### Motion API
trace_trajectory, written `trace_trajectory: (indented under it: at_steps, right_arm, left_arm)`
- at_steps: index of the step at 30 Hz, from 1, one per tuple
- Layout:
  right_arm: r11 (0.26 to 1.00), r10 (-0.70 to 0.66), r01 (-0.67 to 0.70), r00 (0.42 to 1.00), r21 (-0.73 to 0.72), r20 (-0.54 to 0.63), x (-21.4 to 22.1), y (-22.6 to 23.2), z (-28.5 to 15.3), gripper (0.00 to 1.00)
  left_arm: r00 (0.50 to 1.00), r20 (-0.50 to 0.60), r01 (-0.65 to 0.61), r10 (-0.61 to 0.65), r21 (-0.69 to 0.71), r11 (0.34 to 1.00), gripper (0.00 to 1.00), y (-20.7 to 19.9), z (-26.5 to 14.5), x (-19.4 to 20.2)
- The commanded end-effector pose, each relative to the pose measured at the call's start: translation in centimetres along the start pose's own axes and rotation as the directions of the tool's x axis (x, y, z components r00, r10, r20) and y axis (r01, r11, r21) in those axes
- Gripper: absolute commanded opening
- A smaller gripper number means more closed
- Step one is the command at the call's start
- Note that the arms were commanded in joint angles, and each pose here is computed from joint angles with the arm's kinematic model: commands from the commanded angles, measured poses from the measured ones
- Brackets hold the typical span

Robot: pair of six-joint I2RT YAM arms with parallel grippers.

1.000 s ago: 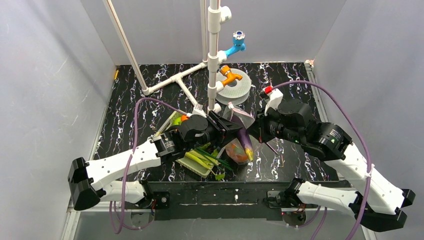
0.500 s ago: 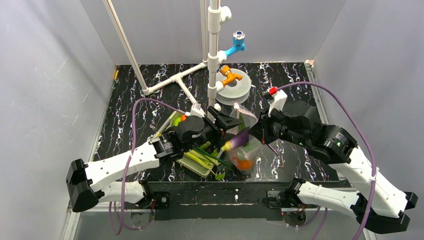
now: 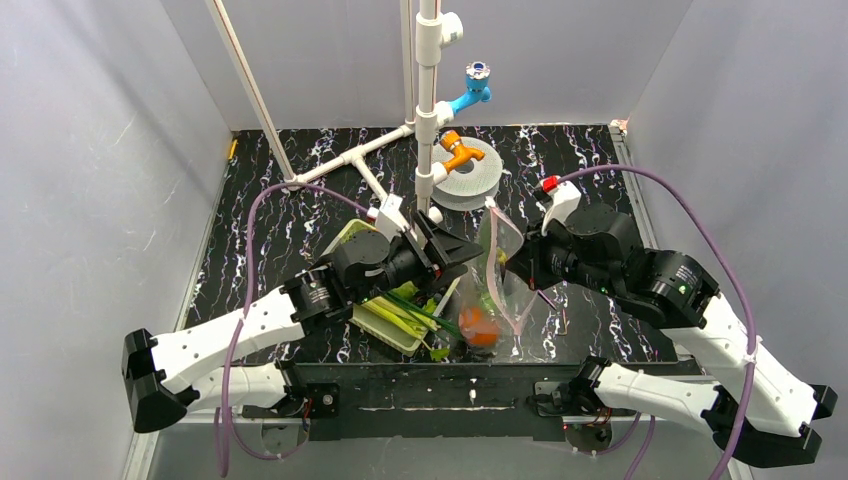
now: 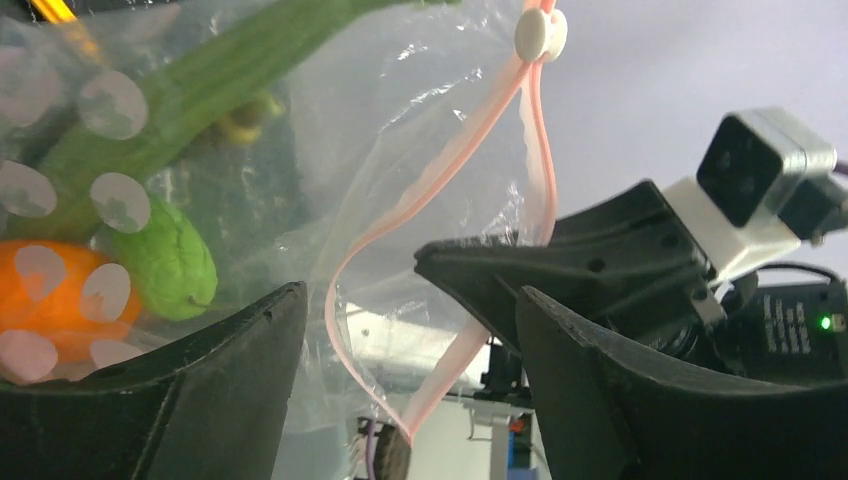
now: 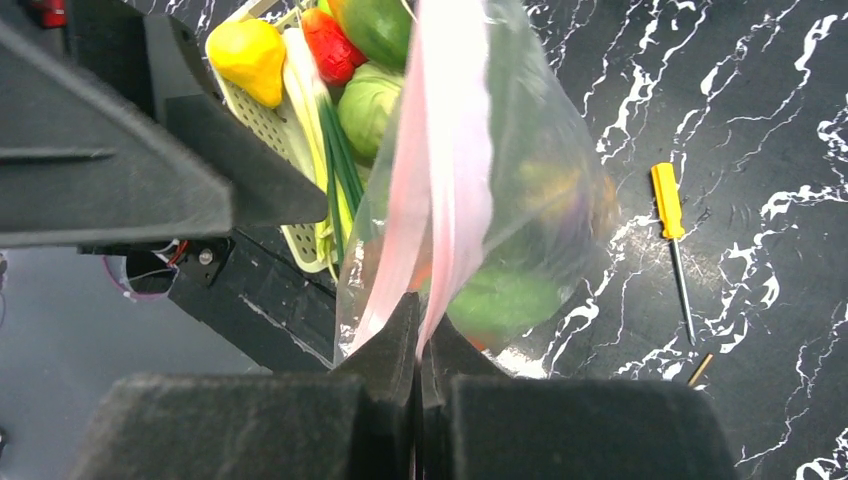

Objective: Place the food in the zip-top bag and seal the zipper
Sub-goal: Pick up the fake fruit from the bin.

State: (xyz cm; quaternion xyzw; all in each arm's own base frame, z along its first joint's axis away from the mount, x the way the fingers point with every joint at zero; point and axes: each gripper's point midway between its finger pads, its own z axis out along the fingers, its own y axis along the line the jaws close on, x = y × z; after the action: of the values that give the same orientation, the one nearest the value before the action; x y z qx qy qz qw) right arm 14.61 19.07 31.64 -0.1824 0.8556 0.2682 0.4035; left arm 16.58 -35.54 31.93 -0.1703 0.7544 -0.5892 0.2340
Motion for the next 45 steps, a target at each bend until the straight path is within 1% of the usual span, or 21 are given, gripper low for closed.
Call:
trace_trajectory:
  at_steps: [1,3,5,7,9,14,15,18,19,22,24,29,33,36,39,43,45]
  right_arm:
    - [1.000,0.005,-0.006,0.994,0.007,0.105,-2.7,0.1,-1.4,0.01]
    - [1.000,0.005,-0.006,0.994,0.013,0.107,-2.8,0.0,-1.5,0.01]
    - [1.000,0.001,-0.002,0.994,0.014,0.107,-3.1,0.1,-1.5,0.01]
    - [1.000,0.000,-0.001,0.994,0.012,0.107,-3.1,0.2,-1.4,0.01]
    - [1.000,0.000,-0.001,0.994,0.009,0.106,-2.9,0.2,-1.2,0.01]
    - [1.000,-0.006,0.005,0.995,0.014,0.097,-2.5,0.0,-0.8,0.01]
    - [1.000,-0.007,0.006,0.996,0.015,0.094,-2.3,0.0,-0.7,0.01]
    - [1.000,-0.001,0.000,0.995,0.007,0.102,-2.0,-0.1,-0.8,0.01]
    - [1.000,0.000,-0.001,0.994,0.003,0.110,-2.0,-0.1,-0.9,0.01]
    - [1.000,-0.005,0.004,0.992,0.005,0.122,-2.3,-0.2,-1.1,0.01]
    - [1.000,-0.008,0.007,0.992,0.006,0.126,-2.3,-0.2,-1.3,0.01]
    - [1.000,-0.012,0.011,0.991,0.005,0.132,-1.9,-0.4,-1.0,0.01]
    - [1.000,-0.024,0.022,0.993,0.021,0.119,-1.7,-0.7,-1.0,0.01]
    - [1.000,-0.020,0.018,0.991,0.019,0.130,-1.6,-0.8,-0.9,0.01]
    - [0.999,-0.024,0.021,0.994,0.027,0.109,-1.5,-0.9,-1.0,0.01]
    - [0.999,-0.020,0.017,0.993,0.027,0.117,-1.2,-1.1,-0.9,0.01]
    - [0.999,-0.020,0.017,0.995,0.033,0.102,-1.1,-1.1,-0.7,0.01]
  left_arm:
    - [0.980,-0.055,-0.186,0.191,0.090,0.978,0.73,-3.2,-1.9,0.6]
    - [0.959,-0.095,-0.255,0.268,0.127,0.959,0.72,-4.2,-2.1,1.4]
    - [0.929,-0.147,-0.327,0.341,0.110,0.939,0.71,-4.1,-2.1,2.0]
    - [0.901,-0.183,-0.389,0.393,0.055,0.919,0.70,-3.2,-1.9,2.1]
    - [0.889,-0.198,-0.421,0.414,0.009,0.907,0.70,-2.4,-1.8,2.0]
    - [0.869,-0.165,-0.480,0.466,-0.052,0.876,0.72,-1.3,-2.5,0.7]
    - [0.867,-0.140,-0.491,0.478,-0.078,0.868,0.73,-0.9,-2.7,0.0]
    - [0.853,-0.114,-0.521,0.509,-0.137,0.843,0.79,0.3,-3.5,-1.1]
    - [0.847,-0.109,-0.532,0.520,-0.155,0.833,0.82,0.3,-4.0,-1.5]
    - [0.816,-0.097,-0.576,0.569,-0.219,0.788,0.85,0.4,-5.7,-2.9]
    - [0.797,-0.094,-0.596,0.597,-0.279,0.753,0.86,1.2,-7.1,-4.0]
    - [0.776,-0.090,-0.601,0.624,-0.405,0.689,0.87,3.6,-10.9,-5.9]
    - [0.755,-0.061,-0.558,0.653,-0.583,0.590,0.88,7.3,-14.4,-8.7]
    - [0.745,-0.091,-0.531,0.661,-0.682,0.504,0.88,10.2,-16.2,-9.6]
    - [0.728,-0.140,-0.518,0.671,-0.753,0.405,0.88,12.5,-17.3,-10.2]
    - [0.719,-0.201,-0.507,0.665,-0.806,0.305,0.88,14.7,-17.4,-10.4]
    - [0.713,-0.227,-0.500,0.663,-0.828,0.255,0.88,15.5,-17.4,-10.6]
